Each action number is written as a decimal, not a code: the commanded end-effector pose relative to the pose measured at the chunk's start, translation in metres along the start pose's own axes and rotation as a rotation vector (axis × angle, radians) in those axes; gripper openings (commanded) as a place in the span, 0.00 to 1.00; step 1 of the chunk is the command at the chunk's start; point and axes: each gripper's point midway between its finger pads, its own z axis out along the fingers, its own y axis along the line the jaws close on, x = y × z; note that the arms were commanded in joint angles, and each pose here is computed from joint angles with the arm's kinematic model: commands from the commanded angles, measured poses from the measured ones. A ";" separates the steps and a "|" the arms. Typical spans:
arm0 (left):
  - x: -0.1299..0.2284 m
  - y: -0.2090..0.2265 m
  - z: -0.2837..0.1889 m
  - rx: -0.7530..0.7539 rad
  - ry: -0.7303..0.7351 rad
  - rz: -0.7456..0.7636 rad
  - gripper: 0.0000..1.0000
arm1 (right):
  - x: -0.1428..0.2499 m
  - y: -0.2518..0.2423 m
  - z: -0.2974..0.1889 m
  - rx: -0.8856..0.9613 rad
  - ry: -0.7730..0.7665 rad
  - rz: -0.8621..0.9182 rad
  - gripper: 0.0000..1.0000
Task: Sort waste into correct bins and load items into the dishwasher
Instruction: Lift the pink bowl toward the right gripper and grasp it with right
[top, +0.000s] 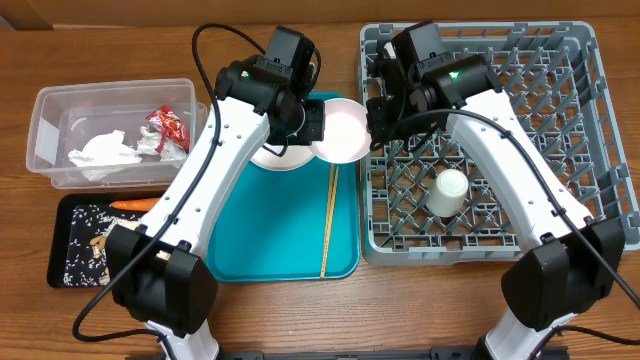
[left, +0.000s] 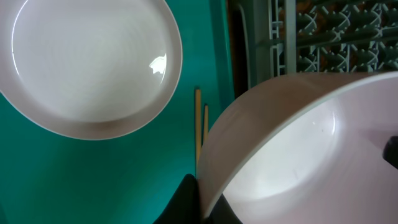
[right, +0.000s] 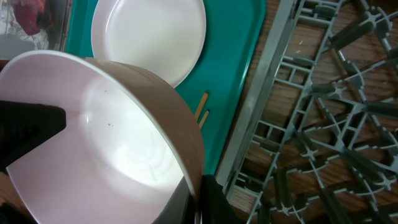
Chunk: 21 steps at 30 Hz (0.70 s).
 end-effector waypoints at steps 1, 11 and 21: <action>-0.004 -0.006 -0.006 0.033 -0.015 0.027 0.06 | -0.002 0.001 -0.001 -0.008 -0.010 -0.017 0.04; -0.004 -0.006 -0.007 0.036 -0.013 0.028 0.11 | -0.004 0.001 -0.001 -0.009 -0.016 -0.020 0.04; -0.017 -0.015 -0.032 0.055 -0.061 0.056 0.56 | -0.023 -0.036 -0.017 0.154 -0.101 0.100 0.04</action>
